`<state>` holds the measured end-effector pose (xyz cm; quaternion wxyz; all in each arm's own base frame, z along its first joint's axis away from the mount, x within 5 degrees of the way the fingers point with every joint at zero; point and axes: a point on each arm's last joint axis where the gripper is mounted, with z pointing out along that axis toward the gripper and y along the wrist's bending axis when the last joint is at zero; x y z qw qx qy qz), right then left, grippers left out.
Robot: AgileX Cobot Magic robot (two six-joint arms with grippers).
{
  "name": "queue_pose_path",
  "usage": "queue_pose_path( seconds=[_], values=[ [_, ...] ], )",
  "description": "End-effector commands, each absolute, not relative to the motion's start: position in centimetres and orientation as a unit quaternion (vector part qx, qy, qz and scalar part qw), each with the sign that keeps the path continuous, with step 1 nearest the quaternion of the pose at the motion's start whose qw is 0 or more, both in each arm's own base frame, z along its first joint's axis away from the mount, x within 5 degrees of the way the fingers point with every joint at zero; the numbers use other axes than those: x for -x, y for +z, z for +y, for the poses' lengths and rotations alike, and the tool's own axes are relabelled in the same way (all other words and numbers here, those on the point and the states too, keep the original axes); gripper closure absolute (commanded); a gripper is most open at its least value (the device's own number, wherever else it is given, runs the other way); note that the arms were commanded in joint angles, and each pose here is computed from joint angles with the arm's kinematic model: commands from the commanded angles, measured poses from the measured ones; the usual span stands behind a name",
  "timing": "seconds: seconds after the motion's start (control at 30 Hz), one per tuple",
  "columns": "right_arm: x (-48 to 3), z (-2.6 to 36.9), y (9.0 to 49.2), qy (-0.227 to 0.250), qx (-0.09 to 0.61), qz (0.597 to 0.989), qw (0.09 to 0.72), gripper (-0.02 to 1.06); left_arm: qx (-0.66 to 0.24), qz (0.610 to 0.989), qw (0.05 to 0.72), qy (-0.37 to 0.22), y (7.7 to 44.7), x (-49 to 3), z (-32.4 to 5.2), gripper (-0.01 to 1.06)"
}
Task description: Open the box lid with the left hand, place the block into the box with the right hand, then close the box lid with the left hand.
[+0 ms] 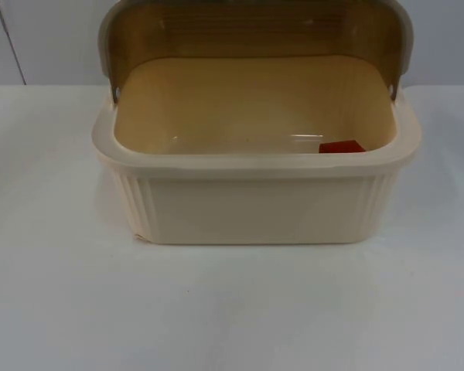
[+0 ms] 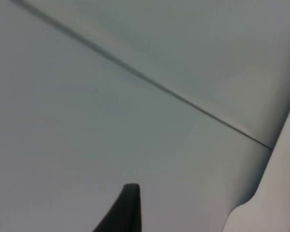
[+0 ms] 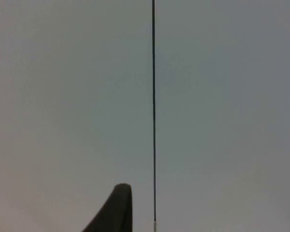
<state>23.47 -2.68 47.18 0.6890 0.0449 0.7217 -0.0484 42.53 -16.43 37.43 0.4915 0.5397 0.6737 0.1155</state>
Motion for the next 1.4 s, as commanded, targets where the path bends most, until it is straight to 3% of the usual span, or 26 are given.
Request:
queue_pose_path(
  seconds=[0.0, 0.03, 0.13, 0.23, 0.27, 0.47, 0.5, 0.63, 1.17, 1.37],
  values=[
    [-23.2, -2.8, 47.5, -0.054, -0.043, 0.717, 0.694, -0.01, -0.559, 0.665, 0.484, 0.098, 36.8, -42.3, -17.9, 0.1],
    [-23.2, -2.8, 47.5, -0.054, -0.043, 0.717, 0.694, -0.01, -0.559, 0.665, 0.484, 0.098, 36.8, -42.3, -17.9, 0.1],
    [-23.2, -2.8, 47.5, -0.054, -0.043, 0.717, 0.694, -0.01, -0.567, 0.675, 0.469, 0.056, 35.6, -42.4, -18.6, 0.24],
    [-23.2, -2.8, 47.5, -0.058, -0.04, 0.717, 0.694, -0.01, -0.569, 0.685, 0.452, 0.039, 34.6, -42.6, -18.9, 0.48],
    [-23.2, -2.8, 47.5, -0.058, -0.04, 0.717, 0.694, -0.01, -0.569, 0.685, 0.452, 0.039, 34.6, -42.6, -18.9, 0.48],
    [-23.2, -2.8, 47.5, -0.063, -0.038, 0.717, 0.693, -0.01, -0.557, 0.698, 0.45, 0.011, 34.3, -42.5, -19.1, 0.81],
    [-23.2, -2.8, 47.5, -0.063, -0.038, 0.717, 0.693, -0.01, -0.557, 0.698, 0.45, 0.011, 34.3, -42.5, -19.1, 0.81],
    [-23.2, -2.8, 47.5, -0.063, -0.038, 0.717, 0.693, -0.01, -0.561, 0.704, 0.436, -0.005, 34.0, -42.2, -19.2, 1.05],
    [-23.2, -2.8, 47.5, -0.061, -0.039, 0.717, 0.693, -0.01, -0.555, 0.732, 0.39, -0.067, 32.8, -41.6, -19.7, 1.05],
    [-23.2, -2.8, 47.5, -0.061, -0.039, 0.717, 0.693, -0.01, -0.569, 0.723, 0.385, -0.076, 31.9, -41.8, -20.1, 1.05]
  ],
)
